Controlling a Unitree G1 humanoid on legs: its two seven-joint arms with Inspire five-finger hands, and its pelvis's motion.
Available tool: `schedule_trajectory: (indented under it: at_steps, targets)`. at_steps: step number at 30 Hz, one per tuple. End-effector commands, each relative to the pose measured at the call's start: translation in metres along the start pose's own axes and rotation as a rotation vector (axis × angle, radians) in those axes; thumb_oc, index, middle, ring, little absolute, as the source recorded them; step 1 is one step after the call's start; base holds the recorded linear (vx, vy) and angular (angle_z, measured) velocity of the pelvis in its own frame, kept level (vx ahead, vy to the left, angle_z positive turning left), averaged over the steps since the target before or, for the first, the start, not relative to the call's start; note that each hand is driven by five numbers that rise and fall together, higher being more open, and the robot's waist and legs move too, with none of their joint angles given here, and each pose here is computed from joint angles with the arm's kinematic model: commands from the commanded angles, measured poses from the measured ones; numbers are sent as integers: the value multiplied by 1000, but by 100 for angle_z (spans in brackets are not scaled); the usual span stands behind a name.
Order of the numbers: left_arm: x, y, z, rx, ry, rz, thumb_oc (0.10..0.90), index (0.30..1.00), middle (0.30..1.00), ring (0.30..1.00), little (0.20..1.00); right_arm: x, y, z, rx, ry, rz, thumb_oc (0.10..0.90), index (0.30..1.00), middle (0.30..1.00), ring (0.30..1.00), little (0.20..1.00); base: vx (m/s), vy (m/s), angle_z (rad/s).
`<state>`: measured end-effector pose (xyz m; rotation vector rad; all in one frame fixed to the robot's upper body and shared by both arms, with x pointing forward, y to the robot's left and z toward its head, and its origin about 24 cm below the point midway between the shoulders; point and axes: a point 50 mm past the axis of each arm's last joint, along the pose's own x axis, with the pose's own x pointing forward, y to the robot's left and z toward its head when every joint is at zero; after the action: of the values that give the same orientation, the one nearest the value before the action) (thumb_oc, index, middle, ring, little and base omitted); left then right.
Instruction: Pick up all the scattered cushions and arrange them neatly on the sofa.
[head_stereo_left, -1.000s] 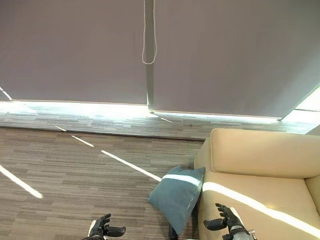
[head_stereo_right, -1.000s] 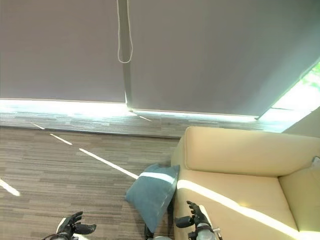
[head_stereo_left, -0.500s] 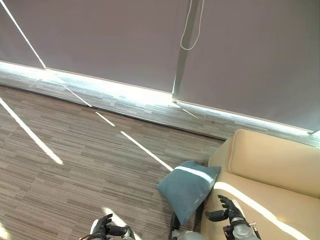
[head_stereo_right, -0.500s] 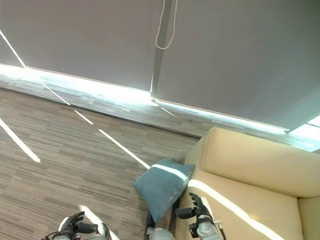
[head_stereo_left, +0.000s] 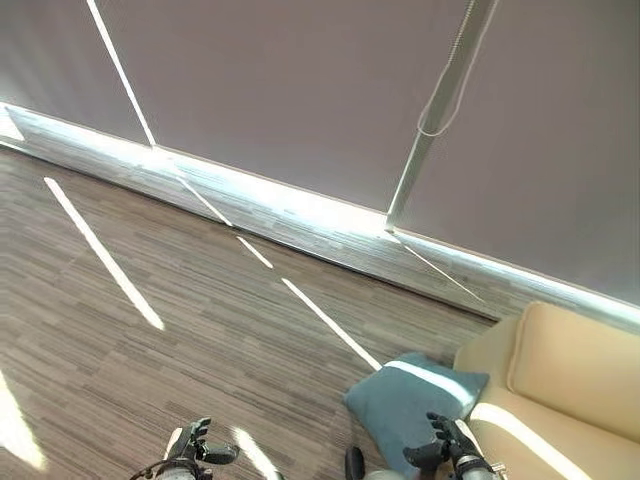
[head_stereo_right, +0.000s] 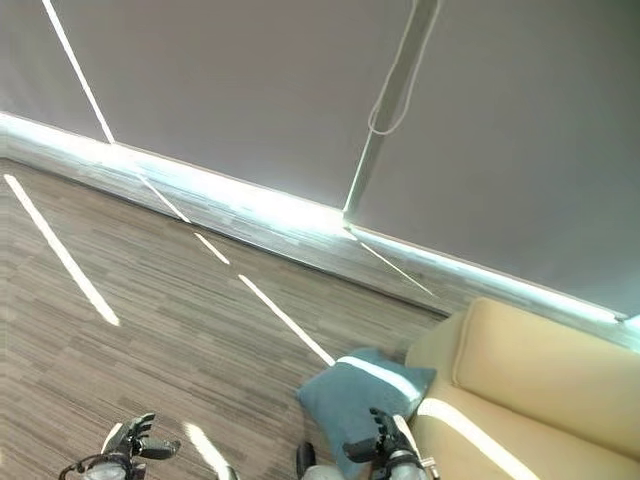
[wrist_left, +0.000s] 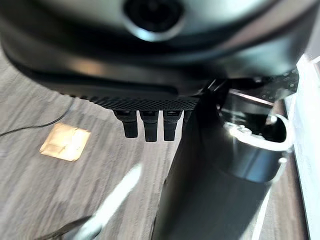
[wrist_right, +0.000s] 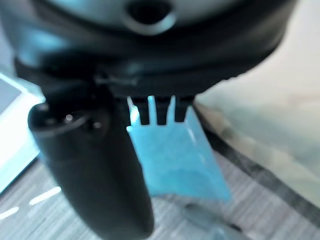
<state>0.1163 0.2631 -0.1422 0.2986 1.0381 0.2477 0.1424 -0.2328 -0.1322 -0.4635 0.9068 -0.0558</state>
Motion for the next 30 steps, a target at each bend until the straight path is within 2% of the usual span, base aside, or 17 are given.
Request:
schedule_trajectory:
  at_steps: [1, 5, 13, 23, 27, 30]
  targets:
    - [2, 10, 5, 20, -29, 21, 800, 900, 900, 900, 900, 3, -16, 16, 18, -84, -67, 800, 900, 900, 900, 900, 56, -1, 89]
    - [2, 4, 8, 15, -36, 4, 800, 900, 900, 900, 900, 3, -26, 17, 5, -88, -89, 800, 900, 900, 900, 900, -15, 9, 72]
    - [2, 8, 5, 24, -16, 17, 800, 900, 900, 900, 900, 1, -22, 9, 21, -55, -87, 800, 900, 900, 900, 900, 119, 76, 20]
    - [4, 4, 20, 138, -67, -11, 800, 900, 900, 900, 900, 2, -8, 7, 2, -32, -44, 800, 900, 900, 900, 900, 225, 285, -12]
    - [5, 12, 23, 120, -74, 19, 800, 900, 900, 900, 900, 4, 0, 29, -10, -109, -17, 800, 900, 900, 900, 900, 128, 319, -5]
    - [5, 12, 18, 99, -55, 14, 800, 900, 900, 900, 900, 4, 3, 24, -11, -89, -8, 800, 900, 900, 900, 900, 298, 224, -16]
